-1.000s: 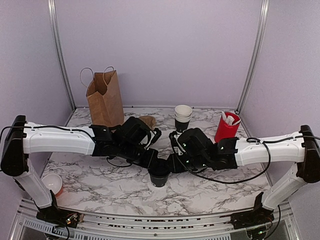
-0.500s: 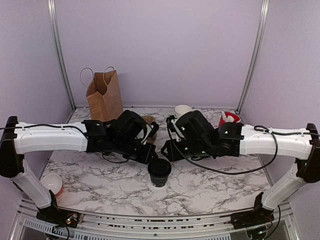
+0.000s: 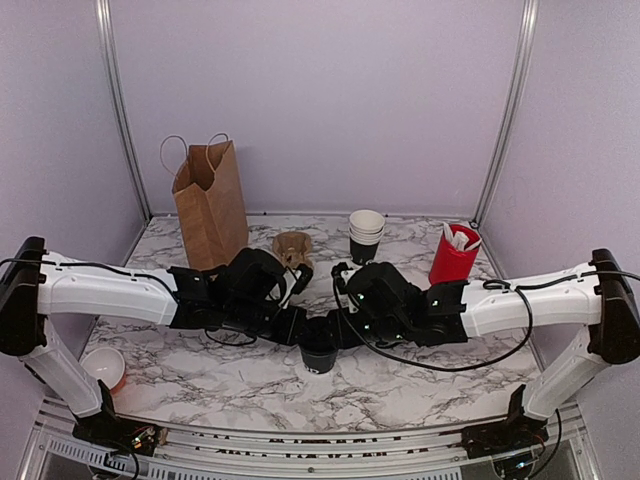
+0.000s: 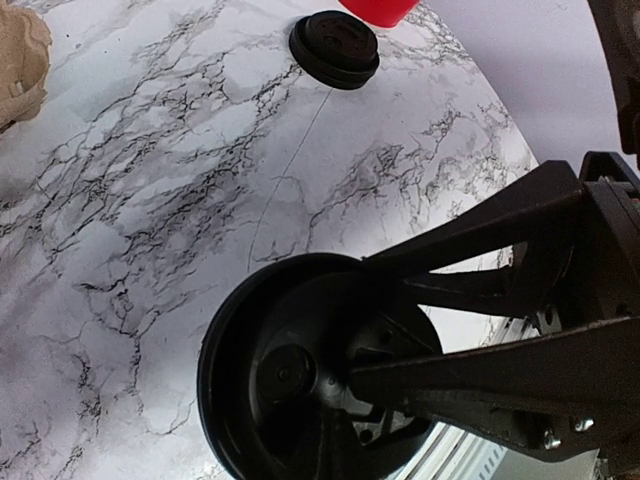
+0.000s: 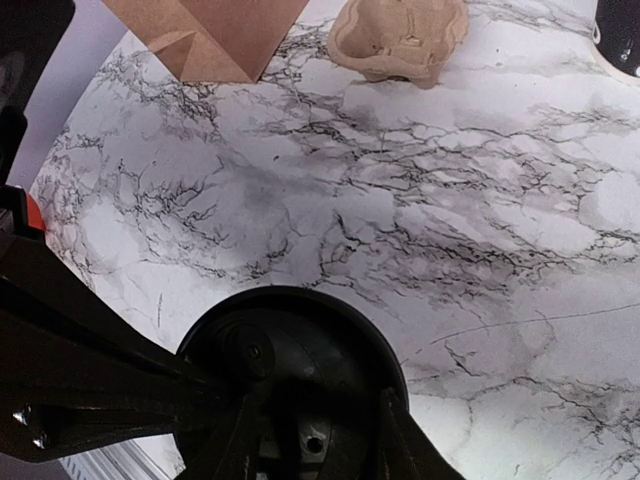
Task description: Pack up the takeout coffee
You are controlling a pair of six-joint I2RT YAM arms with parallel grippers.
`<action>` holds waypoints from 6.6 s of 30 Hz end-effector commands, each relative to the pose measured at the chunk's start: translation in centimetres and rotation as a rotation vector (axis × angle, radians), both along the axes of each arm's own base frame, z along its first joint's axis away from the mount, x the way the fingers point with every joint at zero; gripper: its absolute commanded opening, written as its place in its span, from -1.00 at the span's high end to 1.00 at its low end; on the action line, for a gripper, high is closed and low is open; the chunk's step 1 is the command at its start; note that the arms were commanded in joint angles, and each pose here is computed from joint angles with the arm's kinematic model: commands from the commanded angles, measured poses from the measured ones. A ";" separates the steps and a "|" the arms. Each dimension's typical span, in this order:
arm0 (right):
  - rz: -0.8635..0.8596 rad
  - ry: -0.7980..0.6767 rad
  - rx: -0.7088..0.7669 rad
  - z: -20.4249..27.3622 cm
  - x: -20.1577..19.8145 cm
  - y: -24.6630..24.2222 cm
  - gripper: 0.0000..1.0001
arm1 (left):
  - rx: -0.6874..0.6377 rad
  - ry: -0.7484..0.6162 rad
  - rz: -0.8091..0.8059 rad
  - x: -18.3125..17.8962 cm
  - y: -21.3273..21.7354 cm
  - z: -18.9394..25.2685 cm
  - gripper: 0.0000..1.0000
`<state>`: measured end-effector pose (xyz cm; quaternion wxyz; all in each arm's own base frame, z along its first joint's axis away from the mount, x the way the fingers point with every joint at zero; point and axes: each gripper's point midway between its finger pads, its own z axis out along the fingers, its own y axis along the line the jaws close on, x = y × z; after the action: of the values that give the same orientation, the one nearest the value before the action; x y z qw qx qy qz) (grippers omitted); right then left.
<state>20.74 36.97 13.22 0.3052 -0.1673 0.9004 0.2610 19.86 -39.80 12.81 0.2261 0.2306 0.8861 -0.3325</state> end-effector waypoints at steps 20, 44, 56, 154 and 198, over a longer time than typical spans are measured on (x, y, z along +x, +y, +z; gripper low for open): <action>0.024 -0.081 -0.089 6.7 -0.4 -1.4 0.19 | 0.073 -0.105 0.029 0.8 2.2 6.1 0.86; -0.007 -0.188 -0.124 10.0 1.3 -1.1 0.17 | -0.015 -0.171 0.012 0.6 1.3 10.9 0.81; 0.111 0.146 -0.142 -5.6 -4.3 -0.2 0.14 | 0.191 0.096 -0.064 -3.7 1.7 -6.7 0.71; 0.116 -0.416 0.046 -6.2 6.5 5.7 -0.79 | 0.245 0.067 0.307 13.4 6.8 -7.0 -0.25; 0.175 -0.251 -0.077 -0.6 2.6 2.7 -0.13 | 0.085 -0.084 0.252 13.9 4.1 3.1 -0.48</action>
<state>24.28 39.86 10.67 0.4014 -0.2900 0.8416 0.2154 33.94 -35.01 12.44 0.2766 0.1267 0.9242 -0.2307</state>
